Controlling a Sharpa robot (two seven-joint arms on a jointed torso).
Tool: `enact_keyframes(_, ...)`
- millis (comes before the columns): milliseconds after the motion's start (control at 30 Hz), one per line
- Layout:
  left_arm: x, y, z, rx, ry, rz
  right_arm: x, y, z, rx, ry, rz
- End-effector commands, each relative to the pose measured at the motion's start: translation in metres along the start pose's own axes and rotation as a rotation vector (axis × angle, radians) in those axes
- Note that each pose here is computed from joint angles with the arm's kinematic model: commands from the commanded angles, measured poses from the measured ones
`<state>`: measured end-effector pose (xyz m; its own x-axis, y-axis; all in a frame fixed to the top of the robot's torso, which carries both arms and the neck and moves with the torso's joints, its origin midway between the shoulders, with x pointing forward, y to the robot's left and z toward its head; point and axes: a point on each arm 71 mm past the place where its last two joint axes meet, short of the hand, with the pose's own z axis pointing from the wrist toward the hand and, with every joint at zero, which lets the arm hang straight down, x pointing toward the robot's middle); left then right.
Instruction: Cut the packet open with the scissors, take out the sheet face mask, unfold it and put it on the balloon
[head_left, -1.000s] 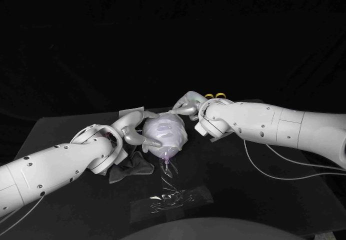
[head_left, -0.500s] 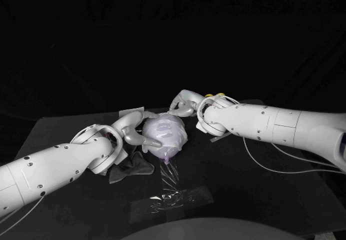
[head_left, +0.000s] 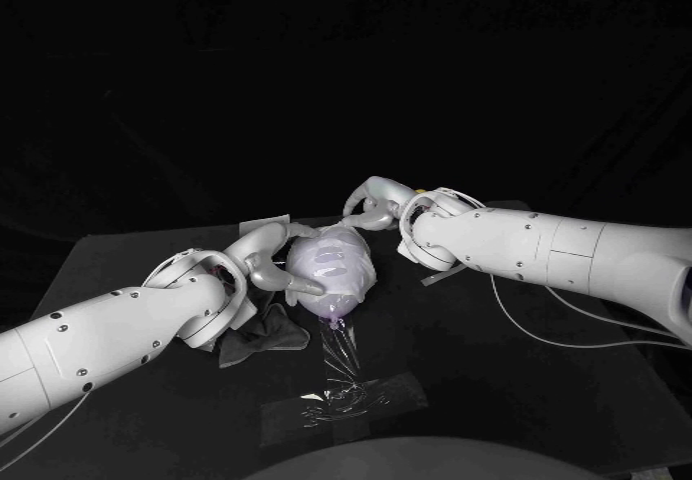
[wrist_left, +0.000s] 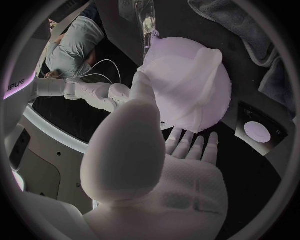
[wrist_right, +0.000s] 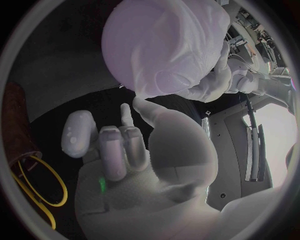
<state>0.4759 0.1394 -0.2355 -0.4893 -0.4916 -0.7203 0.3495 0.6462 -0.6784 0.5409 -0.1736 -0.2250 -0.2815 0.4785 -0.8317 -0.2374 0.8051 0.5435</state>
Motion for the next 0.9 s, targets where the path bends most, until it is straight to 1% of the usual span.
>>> enact_keyframes(33,0.0049,0.0004,-0.0002,-0.007,0.030,-0.006,0.000,-0.003,0.001,0.026,0.002,0.010)
enact_keyframes(267,0.0051,0.0002,-0.0002,-0.007,0.030,-0.006,0.001,-0.009,0.002,0.066,0.029,-0.046)
enact_keyframes(333,0.0050,0.0001,-0.0002,-0.006,0.029,-0.006,0.001,-0.010,0.001,0.073,0.029,-0.071)
enact_keyframes(433,0.0044,-0.0005,-0.0003,0.001,0.019,-0.009,0.000,-0.011,0.000,0.078,0.013,-0.091)
enact_keyframes(533,0.0028,-0.0016,-0.0007,0.018,-0.001,-0.024,-0.003,-0.011,-0.003,0.068,-0.029,-0.082)
enact_keyframes(633,0.0004,-0.0039,-0.0020,0.052,-0.028,-0.049,-0.008,-0.010,-0.008,0.043,-0.098,-0.031)
enact_keyframes(667,0.0001,-0.0042,-0.0021,0.055,-0.031,-0.052,-0.009,-0.010,-0.009,0.040,-0.104,-0.026)
enact_keyframes(767,-0.0037,-0.0078,-0.0043,0.104,-0.066,-0.094,-0.016,-0.009,-0.016,-0.006,-0.179,0.047)
enact_keyframes(900,-0.0078,-0.0118,-0.0077,0.158,-0.096,-0.140,-0.021,-0.008,-0.025,-0.041,-0.242,0.118)
